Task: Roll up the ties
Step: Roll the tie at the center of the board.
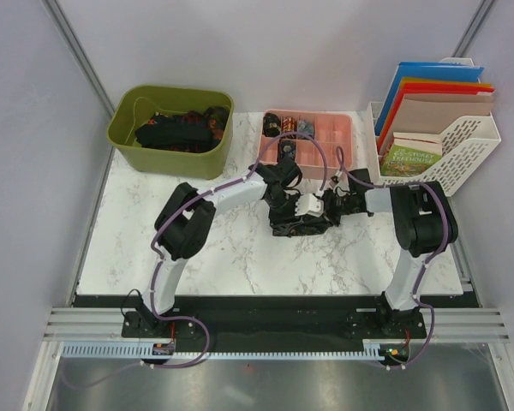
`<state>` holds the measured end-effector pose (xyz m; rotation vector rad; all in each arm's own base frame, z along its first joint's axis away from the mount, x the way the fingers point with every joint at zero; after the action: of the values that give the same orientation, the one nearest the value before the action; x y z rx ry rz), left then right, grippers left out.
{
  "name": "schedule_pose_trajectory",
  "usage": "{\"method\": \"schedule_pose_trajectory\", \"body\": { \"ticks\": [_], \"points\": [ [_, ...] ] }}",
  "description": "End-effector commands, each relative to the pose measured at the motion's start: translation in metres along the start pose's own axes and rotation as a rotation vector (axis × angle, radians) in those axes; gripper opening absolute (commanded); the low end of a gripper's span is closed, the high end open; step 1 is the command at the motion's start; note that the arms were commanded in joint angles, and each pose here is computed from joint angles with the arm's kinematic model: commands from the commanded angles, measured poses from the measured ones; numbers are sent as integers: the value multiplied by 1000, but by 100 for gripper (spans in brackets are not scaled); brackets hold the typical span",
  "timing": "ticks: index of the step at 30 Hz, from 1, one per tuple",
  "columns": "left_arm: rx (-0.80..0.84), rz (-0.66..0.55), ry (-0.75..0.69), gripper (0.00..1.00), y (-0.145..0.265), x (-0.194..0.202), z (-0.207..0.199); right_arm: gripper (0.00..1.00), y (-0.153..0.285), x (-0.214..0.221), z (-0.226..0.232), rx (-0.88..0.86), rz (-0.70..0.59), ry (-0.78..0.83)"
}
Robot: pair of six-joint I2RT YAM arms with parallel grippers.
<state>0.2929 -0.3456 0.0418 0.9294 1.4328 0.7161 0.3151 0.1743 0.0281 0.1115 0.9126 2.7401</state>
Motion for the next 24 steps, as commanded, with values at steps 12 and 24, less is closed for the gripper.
{"method": "schedule_pose_trajectory", "body": {
  "ticks": [12, 24],
  "points": [
    [258, 177, 34, 23, -17, 59, -50, 27, 16, 3, 41, -93, -88, 76],
    [236, 131, 110, 25, -19, 53, -38, 37, 2, 30, 47, -151, -43, -16]
  ]
}}
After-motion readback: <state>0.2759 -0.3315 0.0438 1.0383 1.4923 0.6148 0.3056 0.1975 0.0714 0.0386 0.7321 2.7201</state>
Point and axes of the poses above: each gripper's point midway between its finger pads, its own y axis back along the fingers, its own z axis along the line the jaws close on, x = y × z, the point moved 2 cm from there along y, back along the fingers, and after that the axes turned 2 degrees about y, right-handed, at the moved point
